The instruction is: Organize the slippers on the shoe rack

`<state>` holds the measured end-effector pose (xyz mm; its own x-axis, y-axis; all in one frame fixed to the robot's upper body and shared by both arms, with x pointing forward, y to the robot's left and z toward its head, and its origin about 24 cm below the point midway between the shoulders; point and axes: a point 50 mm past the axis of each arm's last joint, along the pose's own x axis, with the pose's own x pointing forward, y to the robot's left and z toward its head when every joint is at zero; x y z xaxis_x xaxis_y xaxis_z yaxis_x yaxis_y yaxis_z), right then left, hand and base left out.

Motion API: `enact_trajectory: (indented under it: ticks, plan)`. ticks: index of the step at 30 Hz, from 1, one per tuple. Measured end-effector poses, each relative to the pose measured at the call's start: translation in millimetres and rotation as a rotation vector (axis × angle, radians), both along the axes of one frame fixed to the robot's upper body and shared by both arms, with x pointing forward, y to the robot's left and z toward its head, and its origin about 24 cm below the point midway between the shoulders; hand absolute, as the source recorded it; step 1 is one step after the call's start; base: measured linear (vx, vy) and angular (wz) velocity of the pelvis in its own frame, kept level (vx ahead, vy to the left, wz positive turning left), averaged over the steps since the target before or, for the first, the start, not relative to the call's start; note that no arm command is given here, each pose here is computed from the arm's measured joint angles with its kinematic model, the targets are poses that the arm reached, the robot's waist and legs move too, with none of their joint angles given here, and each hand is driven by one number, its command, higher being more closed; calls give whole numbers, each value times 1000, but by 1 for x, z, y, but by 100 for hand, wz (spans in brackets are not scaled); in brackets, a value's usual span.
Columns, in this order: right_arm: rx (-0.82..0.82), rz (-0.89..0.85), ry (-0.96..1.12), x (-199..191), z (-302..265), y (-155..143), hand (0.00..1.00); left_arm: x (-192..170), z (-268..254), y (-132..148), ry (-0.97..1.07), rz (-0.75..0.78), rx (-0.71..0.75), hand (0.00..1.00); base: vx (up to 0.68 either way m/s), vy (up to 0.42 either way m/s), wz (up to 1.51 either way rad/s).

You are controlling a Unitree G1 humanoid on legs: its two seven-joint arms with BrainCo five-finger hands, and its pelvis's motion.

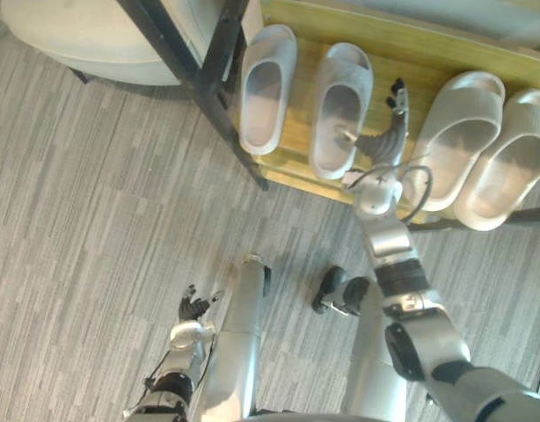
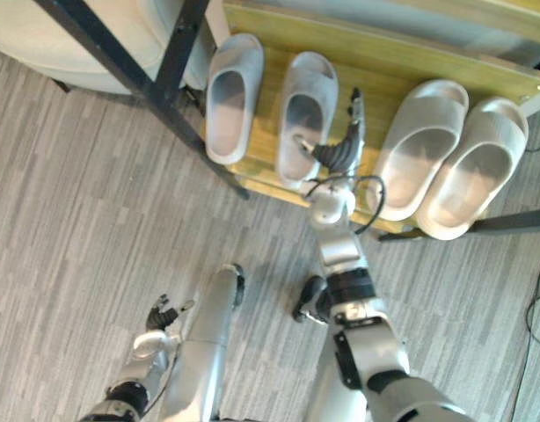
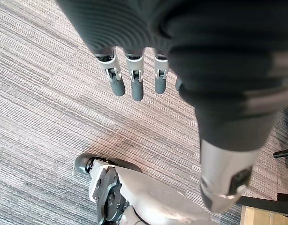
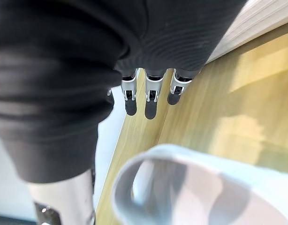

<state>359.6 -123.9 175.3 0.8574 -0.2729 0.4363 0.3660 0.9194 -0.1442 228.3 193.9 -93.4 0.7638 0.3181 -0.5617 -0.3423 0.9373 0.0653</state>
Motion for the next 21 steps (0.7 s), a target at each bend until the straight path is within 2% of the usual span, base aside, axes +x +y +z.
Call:
enact_trajectory:
  ticks: [12, 21]
  plan:
    - [242, 176, 45, -3, -15, 21, 0, 0, 0, 1, -9, 49, -31, 0, 0, 0, 0]
    - [293, 247, 41, -1, -13, 27, 0, 0, 0, 1, -12, 54, -34, 0, -7, 12, 4]
